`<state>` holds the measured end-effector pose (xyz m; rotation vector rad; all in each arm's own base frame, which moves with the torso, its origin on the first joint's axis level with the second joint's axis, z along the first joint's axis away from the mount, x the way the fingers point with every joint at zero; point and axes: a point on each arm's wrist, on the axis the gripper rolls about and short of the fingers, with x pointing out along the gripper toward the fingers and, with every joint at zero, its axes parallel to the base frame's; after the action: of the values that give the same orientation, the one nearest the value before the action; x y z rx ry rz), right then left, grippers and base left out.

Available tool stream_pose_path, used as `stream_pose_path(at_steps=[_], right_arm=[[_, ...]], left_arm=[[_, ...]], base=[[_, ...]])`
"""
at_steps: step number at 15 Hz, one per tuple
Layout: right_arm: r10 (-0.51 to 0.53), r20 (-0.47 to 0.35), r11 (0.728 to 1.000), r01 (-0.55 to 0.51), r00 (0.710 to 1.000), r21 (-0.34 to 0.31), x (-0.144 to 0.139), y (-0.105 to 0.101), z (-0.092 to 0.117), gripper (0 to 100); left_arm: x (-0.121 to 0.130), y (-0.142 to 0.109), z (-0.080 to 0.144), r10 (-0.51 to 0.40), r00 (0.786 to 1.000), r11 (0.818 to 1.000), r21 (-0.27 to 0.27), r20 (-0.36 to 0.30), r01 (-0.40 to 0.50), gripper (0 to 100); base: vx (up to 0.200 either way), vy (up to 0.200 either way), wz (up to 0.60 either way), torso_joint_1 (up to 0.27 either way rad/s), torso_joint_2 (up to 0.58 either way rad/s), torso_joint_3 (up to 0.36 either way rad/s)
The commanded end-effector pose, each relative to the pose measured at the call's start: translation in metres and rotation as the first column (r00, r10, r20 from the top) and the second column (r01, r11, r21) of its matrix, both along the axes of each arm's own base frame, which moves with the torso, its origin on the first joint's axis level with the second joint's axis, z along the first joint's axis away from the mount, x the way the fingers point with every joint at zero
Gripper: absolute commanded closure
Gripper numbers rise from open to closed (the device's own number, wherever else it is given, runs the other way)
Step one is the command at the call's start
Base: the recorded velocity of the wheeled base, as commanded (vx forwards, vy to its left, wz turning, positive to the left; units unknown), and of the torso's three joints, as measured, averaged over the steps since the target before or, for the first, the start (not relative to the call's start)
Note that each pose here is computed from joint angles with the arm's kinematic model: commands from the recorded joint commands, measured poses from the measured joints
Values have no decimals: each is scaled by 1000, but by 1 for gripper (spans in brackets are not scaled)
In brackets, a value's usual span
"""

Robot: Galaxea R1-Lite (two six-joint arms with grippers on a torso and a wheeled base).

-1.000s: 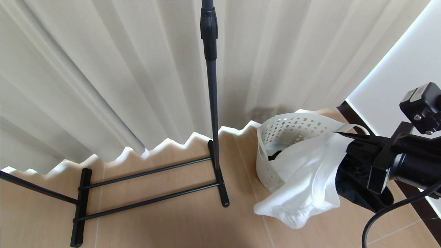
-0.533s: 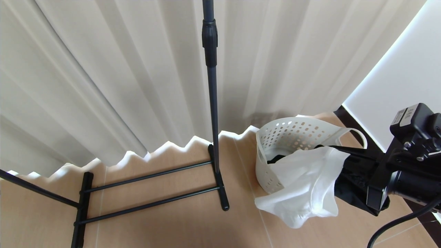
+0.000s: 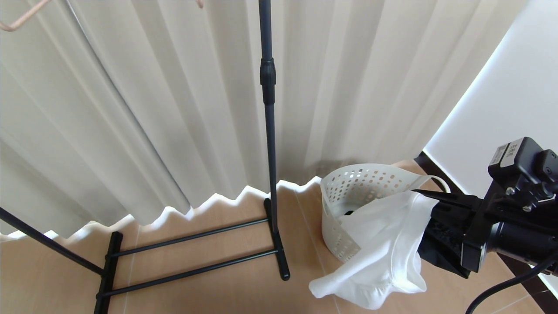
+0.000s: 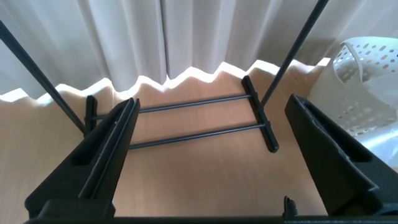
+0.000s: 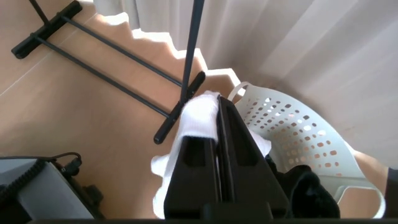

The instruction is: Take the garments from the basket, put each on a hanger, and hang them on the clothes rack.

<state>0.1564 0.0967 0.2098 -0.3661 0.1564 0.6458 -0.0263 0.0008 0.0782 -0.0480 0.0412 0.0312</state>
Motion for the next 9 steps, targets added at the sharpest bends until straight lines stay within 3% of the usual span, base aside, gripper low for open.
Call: stream_pose_path(at_steps=[1,6,9], right_arm=[[0,-5,1000,0,1000,-3,2,2,-1,100],[-3,3,1000,3,1000,1,5,2,3,100],[-4,0,1000,4,1000,-2,4,2,1,100]], left_arm=[[0,0,0,0,1000,1000,0,-1,0,0],[0,0,0,0,1000,1000,0,-1,0,0],[0,0,0,0,1000,1000,0,-1,0,0]], base=[[0,0,0,2,2,203],[0,0,0,10,-17,179],[0,0,0,62,-339,-188]])
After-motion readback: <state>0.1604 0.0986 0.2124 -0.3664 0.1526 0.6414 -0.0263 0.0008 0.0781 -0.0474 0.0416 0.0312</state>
